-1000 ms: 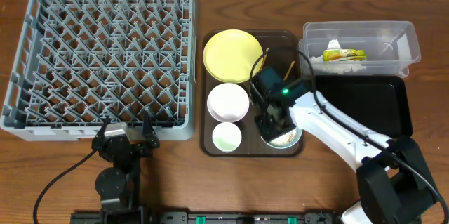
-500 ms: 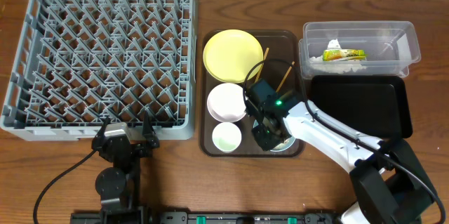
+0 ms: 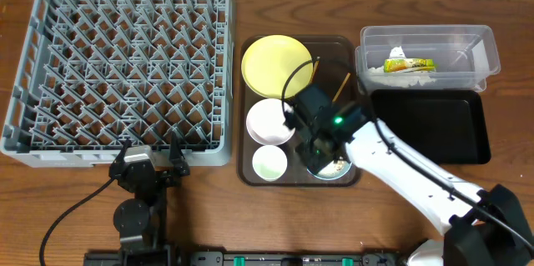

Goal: Sort waste into correct bins and load items into the dishwasher
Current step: 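Grasp the rim of the light-blue rice bowl with the right gripper, then tip the blue bowl over the black tray to dump the rice, then return the empty blue bowl to the brown tray with the right gripper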

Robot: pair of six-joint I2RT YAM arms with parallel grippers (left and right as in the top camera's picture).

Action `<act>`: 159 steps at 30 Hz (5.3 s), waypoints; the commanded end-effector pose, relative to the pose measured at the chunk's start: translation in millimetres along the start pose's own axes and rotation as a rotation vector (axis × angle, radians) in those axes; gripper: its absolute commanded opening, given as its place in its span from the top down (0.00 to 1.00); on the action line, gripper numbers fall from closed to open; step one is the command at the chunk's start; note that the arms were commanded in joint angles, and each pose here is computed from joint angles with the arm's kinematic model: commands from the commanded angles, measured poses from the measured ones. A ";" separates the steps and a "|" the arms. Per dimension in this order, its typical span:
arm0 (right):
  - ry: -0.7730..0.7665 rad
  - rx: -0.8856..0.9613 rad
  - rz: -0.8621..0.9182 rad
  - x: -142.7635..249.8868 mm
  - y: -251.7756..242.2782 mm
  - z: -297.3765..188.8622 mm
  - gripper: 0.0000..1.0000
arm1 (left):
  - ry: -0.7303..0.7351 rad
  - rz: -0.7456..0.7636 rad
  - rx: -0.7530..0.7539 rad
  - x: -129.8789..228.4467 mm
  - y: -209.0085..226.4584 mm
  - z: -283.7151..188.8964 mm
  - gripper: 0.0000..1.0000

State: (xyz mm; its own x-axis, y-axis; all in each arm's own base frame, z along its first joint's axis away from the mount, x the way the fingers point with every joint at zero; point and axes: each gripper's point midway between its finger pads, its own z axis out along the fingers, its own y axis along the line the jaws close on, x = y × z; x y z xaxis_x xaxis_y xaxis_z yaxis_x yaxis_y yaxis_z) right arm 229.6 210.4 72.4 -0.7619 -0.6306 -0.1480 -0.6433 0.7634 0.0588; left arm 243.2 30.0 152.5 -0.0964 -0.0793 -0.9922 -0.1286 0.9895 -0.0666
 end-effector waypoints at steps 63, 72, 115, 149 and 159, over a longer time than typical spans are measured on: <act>-0.768 -0.645 0.514 2.8 -161.8 -88.8 0.99 | 0.045 0.006 -0.003 14.9 1.3 0.7 0.07; -0.976 -0.756 0.589 32.2 -189.6 -113.9 0.99 | 0.045 0.006 -0.003 14.9 1.3 0.7 0.07; -1.057 -1.075 1.172 100.4 -251.1 -124.7 0.99 | 0.045 0.006 -0.003 14.9 1.3 0.7 0.07; -0.935 -1.082 0.933 36.3 -210.1 -146.3 0.98 | 0.045 0.006 -0.003 14.9 1.3 0.7 0.07; -0.919 -0.908 0.527 -75.8 -108.1 -193.0 0.98 | 0.045 0.006 -0.003 14.9 1.3 0.7 0.07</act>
State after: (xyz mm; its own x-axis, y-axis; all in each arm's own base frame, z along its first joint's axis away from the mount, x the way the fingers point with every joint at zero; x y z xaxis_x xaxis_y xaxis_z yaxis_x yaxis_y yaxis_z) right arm 330.6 118.3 247.2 -0.8624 0.2904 -0.4147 -0.3534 0.2412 0.9038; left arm 243.2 30.0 152.5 -0.0964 -0.0793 -0.9922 -0.1286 0.9895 -0.0666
